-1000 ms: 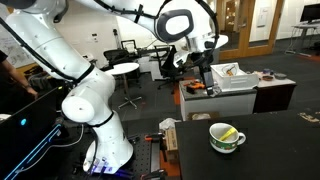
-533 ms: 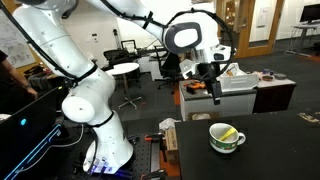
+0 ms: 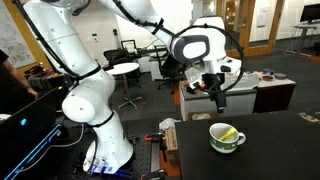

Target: Put the yellow sharpie on the table

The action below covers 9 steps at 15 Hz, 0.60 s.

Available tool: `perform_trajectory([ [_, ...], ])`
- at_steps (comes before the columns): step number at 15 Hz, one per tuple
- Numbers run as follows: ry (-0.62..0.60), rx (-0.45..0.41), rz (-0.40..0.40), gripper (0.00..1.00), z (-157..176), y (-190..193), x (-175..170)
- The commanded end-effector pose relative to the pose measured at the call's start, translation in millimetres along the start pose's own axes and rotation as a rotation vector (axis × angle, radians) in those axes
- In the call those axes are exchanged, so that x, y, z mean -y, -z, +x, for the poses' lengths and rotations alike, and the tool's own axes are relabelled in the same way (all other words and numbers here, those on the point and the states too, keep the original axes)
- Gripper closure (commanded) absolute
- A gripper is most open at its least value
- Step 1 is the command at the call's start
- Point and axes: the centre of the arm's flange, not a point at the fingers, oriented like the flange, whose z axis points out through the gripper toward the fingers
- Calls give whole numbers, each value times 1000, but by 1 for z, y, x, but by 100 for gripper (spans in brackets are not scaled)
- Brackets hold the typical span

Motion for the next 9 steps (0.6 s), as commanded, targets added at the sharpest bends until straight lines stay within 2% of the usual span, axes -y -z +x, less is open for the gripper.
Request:
perform_trajectory([
  [1,0,-1,0,0,0,0,0],
  [9,10,-41,-46,0,5,-17,4],
])
